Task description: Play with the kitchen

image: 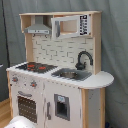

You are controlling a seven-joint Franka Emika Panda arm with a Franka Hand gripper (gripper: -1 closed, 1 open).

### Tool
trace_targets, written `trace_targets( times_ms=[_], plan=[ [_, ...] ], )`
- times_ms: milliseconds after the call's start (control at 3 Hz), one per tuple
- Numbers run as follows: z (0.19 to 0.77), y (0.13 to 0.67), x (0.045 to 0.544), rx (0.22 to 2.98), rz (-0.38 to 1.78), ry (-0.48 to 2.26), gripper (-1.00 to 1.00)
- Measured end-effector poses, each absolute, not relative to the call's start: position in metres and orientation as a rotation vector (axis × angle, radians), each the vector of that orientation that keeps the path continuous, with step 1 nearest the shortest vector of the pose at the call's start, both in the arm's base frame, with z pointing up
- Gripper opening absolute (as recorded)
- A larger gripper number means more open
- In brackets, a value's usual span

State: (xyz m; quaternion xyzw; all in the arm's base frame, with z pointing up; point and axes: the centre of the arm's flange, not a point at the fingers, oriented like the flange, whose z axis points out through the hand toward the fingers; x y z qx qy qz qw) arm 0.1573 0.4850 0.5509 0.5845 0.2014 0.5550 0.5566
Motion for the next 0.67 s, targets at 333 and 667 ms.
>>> trace_targets(
  times_ms=[333,667],
  plan=[
    [0.5,0.504,0.157,1.336,1.26,0.569,1.0],
    [0.442,0.521,0.158,1.278,1.195,0.668,1.0]
  ],
)
